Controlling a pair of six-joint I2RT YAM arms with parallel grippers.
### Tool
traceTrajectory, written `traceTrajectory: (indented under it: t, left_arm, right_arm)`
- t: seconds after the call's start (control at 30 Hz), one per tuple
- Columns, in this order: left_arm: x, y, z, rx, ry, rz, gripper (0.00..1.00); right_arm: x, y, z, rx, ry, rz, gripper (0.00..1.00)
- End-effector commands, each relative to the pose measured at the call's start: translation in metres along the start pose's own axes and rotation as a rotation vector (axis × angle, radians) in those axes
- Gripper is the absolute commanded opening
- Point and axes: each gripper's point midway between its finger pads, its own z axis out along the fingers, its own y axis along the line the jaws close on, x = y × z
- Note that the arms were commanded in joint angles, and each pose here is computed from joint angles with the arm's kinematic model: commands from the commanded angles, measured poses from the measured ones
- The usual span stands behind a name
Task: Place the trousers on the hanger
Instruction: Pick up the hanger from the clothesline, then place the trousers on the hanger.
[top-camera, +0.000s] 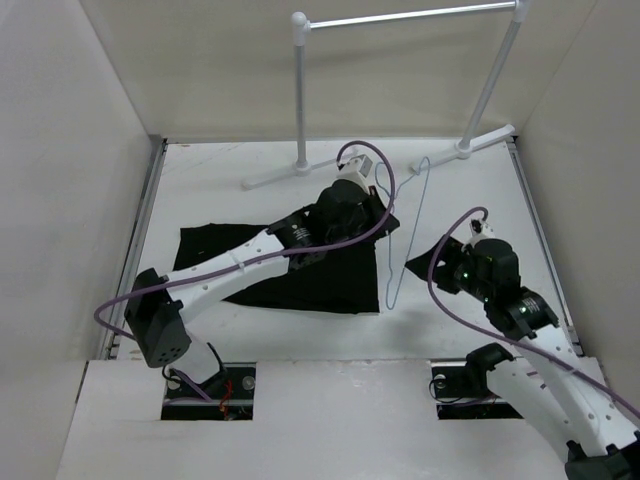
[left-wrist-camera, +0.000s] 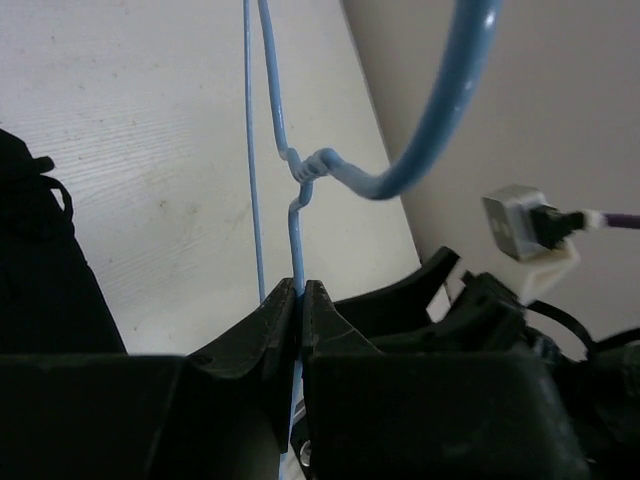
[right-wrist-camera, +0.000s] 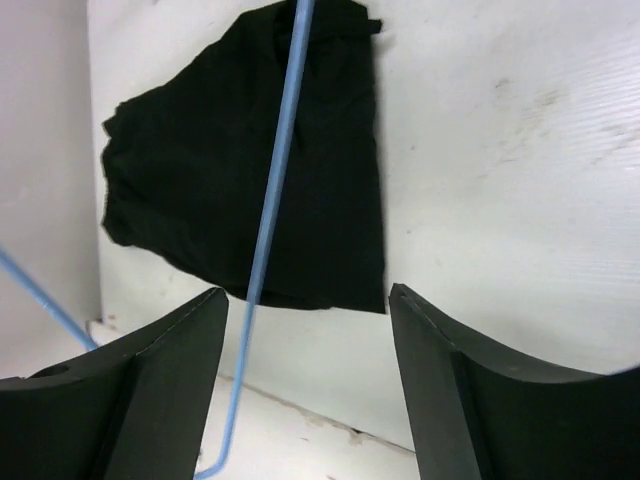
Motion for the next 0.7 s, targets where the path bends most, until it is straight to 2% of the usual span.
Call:
traceTrajectory:
  t: [0.0,0.13,0.27,0.4,0.53,0.67]
  left_arm:
    - [-0.017,-0.025,-0.017,0.102,-0.059,-0.036,0.00]
    - [-0.006,-0.019,-0.017,0.107,-0.044,-0.060,0.00]
    - [0.006,-0.002,-0.018,0.079,-0.030,-0.075,0.00]
    - [0.020,0.021,-0.022,0.028,-0.019,-0.091,0.01]
    - [0.038,0.047,-0.023,-0.032,0.002,-0.100,0.02]
    - [0.068,0.074,-0.021,-0.099,0.043,-0.104,0.02]
  right_arm:
    - [-0.014,0.040,0.008,-0.198,-0.035,0.083,0.73]
    - [-0.010,0.040,0.025,-0.210,-0.003,0.116,0.62]
    - [-0.005,0.041,0.038,-0.217,0.008,0.116,0.36]
    - [0.008,0.020,0.055,-0.135,0.062,0.127,0.15]
    - [0.021,-0.004,0.068,-0.026,0.105,0.110,0.11]
    - [0.037,-0.026,0.077,0.080,0.146,0.085,0.11]
